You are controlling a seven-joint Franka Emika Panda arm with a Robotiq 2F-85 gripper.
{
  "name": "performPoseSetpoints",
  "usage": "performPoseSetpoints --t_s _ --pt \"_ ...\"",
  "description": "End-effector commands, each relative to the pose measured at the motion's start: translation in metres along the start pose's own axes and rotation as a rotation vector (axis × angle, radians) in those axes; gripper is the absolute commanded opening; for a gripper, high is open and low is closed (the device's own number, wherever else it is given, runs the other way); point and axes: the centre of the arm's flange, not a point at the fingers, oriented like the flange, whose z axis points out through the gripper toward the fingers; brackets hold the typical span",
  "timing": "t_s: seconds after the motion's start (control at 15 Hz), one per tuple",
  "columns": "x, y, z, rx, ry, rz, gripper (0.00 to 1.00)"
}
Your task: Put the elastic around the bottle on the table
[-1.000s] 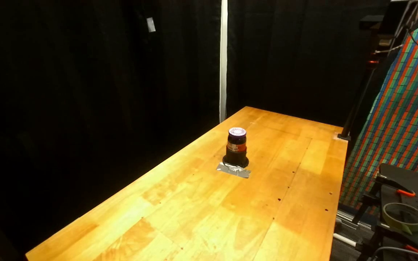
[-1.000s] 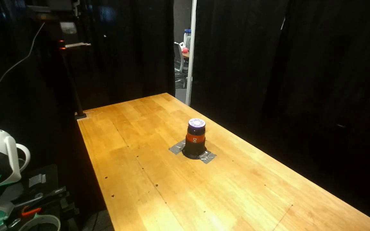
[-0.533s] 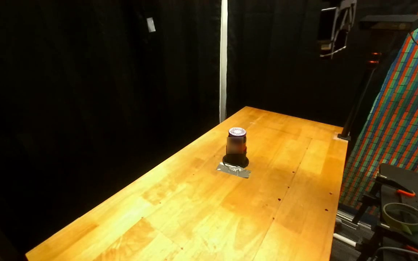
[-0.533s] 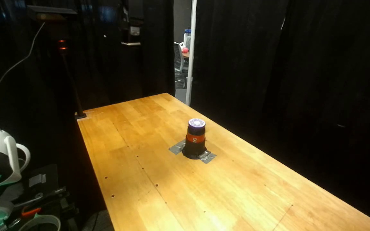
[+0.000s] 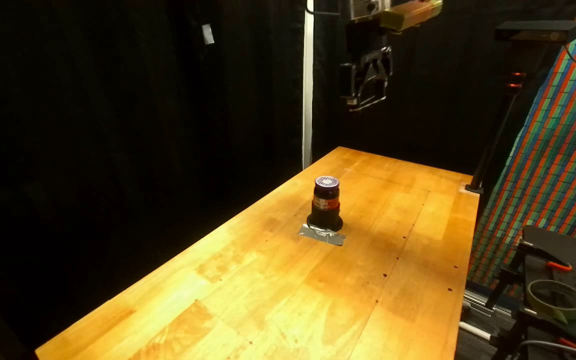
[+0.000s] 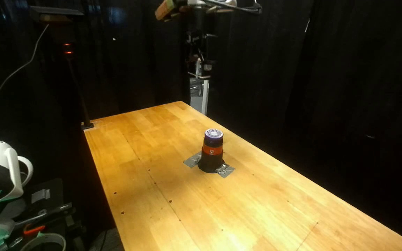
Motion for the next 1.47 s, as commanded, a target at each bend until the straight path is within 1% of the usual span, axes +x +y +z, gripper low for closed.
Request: performPoseSetpoints --t_s 0.0,0.2,0.47,0.73,1.07,1.4 --pt "0.089 -0.019 0.010 0.041 0.010 0.032 1.00" --pt "0.120 -0.025 0.040 0.075 0.003 0.053 1.00" --pt "0.143 -0.038 0.077 0.121 -0.009 0.091 1.00" --pt "0.150 -0.046 0.109 0.143 -0.047 0.099 1.00" --pt "0.148 -0.040 0.150 0.137 -0.119 0.115 1.00" --pt "0.145 -0.038 0.185 0.125 -0.168 0.123 1.00"
